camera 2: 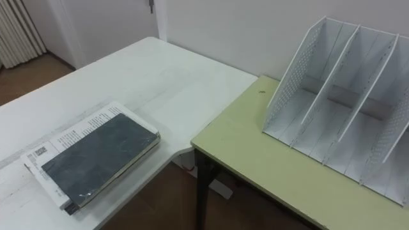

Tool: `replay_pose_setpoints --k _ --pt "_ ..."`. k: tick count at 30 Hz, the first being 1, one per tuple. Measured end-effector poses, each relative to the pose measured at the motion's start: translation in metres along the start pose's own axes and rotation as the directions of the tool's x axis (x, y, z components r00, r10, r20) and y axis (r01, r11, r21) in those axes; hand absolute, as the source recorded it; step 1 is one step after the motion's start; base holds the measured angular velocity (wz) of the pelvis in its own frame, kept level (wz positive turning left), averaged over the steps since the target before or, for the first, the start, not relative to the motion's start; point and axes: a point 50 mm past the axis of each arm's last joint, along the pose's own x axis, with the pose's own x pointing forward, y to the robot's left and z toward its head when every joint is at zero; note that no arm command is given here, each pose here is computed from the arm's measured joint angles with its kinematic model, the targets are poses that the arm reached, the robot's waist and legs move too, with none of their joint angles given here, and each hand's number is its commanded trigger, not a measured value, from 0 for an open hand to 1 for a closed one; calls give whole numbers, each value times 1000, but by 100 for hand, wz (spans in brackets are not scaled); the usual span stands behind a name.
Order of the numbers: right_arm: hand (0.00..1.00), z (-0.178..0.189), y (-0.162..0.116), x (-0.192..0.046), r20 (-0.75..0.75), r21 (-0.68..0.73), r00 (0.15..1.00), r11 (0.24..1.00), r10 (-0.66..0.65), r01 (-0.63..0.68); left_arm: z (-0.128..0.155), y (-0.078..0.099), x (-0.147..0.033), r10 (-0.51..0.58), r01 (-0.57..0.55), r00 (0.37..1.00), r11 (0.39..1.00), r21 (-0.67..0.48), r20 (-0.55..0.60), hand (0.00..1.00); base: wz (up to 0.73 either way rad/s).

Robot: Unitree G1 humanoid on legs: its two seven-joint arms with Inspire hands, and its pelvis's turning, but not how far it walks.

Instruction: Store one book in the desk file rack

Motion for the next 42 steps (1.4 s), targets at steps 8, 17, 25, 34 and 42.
replay_pose_setpoints --k 8,17,25,34,42 --pt "0 0 -1 0 0 -5 1000 1000 -13 13 -2 -1 0 -3 3 1000 1000 0 -8 0 0" --pt "0 1 -1 0 3 -9 1000 1000 -15 15 1 -1 0 -1 1 1000 1000 19 -1 0 0" --pt "0 8 -3 0 22 -26 999 999 -31 32 15 -1 1 0 -5 999 988 151 34 0 0" --pt "0 17 -7 -1 70 -61 996 996 -57 61 57 8 -6 17 -90 977 935 342 211 0 -3" --pt "0 32 -11 -2 128 -105 988 990 -82 96 118 -4 -24 -35 -210 891 852 480 452 0 3"
